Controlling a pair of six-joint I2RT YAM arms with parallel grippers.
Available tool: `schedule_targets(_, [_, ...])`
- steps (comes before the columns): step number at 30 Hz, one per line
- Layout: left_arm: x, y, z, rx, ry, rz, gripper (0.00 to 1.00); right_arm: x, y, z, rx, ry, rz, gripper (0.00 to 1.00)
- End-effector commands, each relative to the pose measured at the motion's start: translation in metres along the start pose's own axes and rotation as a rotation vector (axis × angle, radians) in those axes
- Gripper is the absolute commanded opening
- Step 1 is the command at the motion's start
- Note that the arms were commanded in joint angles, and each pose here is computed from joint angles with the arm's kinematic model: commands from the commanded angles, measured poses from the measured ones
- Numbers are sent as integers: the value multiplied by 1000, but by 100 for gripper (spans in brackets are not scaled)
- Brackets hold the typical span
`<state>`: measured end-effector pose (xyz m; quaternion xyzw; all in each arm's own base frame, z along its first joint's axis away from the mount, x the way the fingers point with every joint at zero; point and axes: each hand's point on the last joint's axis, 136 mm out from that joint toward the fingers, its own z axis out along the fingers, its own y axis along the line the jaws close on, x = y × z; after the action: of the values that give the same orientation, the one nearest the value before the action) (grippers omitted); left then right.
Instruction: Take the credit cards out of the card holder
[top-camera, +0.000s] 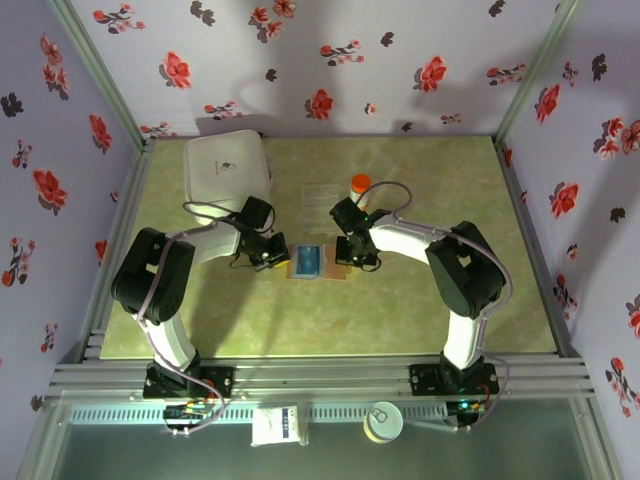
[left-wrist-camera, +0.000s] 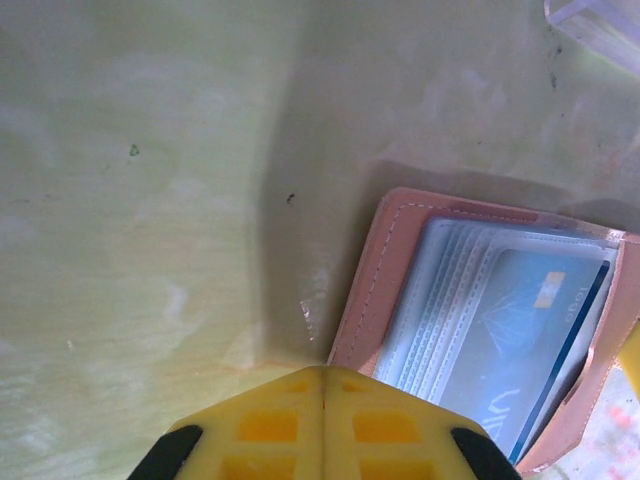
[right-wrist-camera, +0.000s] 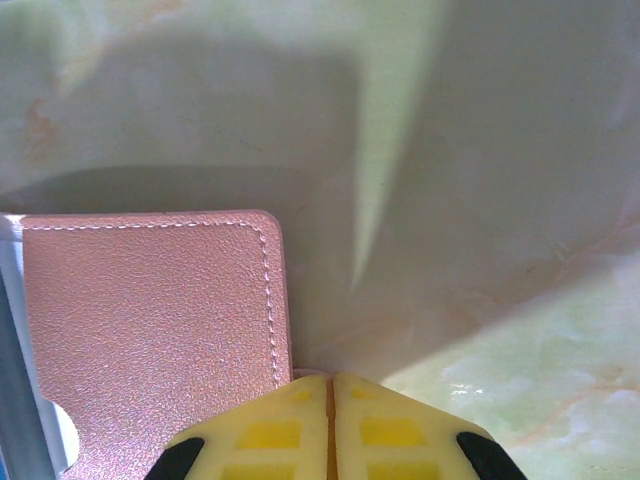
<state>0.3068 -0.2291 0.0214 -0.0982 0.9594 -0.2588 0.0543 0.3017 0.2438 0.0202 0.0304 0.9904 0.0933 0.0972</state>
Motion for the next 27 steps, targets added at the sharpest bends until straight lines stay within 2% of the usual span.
schedule_targets(1, [-2, -17, -11, 48, 5, 23, 5, -5, 7, 4, -23, 2, -16, 7])
schedule_targets(7, [-6, -16, -24, 17, -31, 18, 5, -4, 5, 0, -15, 1, -13, 7])
schedule_targets(15, [-3, -26, -20, 33, 2, 33, 5, -4, 3, 2, -3, 6, -11, 7])
schedule_targets(21, [-8, -5, -32, -84, -47, 47, 6, -4, 1, 3, 2, 10, -7, 8])
schedule_targets(27, [-10, -19, -42, -18, -58, 64, 7, -3, 2, 2, 1, 13, -17, 8])
